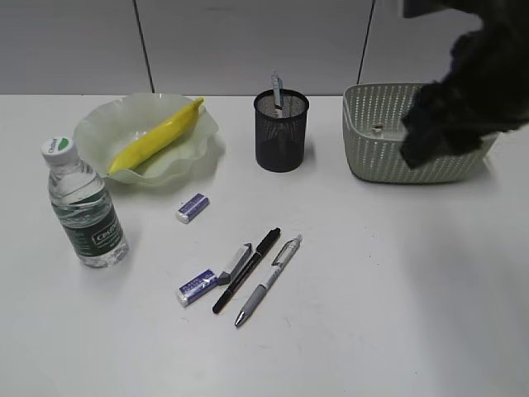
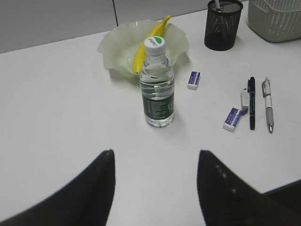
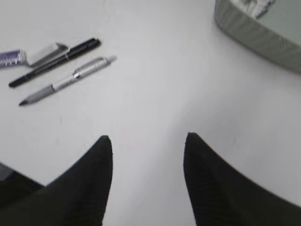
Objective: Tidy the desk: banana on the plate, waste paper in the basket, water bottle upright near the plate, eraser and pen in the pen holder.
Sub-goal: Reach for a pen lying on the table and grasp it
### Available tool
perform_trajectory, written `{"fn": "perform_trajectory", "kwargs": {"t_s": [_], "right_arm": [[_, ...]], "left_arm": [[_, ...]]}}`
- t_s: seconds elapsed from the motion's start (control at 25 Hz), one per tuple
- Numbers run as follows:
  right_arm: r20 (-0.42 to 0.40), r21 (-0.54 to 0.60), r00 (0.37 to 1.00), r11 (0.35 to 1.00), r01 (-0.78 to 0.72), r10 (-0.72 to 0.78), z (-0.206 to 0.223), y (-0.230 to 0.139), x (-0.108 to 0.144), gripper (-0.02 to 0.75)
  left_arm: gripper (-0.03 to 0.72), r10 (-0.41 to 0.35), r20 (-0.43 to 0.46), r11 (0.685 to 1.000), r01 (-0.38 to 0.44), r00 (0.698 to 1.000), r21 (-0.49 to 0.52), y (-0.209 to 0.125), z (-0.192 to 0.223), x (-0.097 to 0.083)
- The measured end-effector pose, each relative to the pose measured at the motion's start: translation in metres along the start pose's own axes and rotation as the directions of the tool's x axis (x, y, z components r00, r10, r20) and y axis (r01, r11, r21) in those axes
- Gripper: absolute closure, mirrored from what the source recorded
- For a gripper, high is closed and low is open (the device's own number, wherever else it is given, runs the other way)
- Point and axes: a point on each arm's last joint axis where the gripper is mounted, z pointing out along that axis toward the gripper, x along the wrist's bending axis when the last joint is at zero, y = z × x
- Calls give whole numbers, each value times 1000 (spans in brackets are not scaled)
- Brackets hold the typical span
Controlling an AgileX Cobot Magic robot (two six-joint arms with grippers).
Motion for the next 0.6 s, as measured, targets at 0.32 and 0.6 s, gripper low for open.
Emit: {"fn": "perform_trajectory", "kwargs": {"t_s": [0.32,0.6], "right_arm": [[-5,-5,1000,1000,-10,10,-58,-120,4,339],[-6,-166,1000,986,-4,3,-90,-220,6,339]], "left_arm": [[272,0,0,1000,0,1000,0,0,0,0],[272,0,0,1000,0,1000,0,0,0,0]]}}
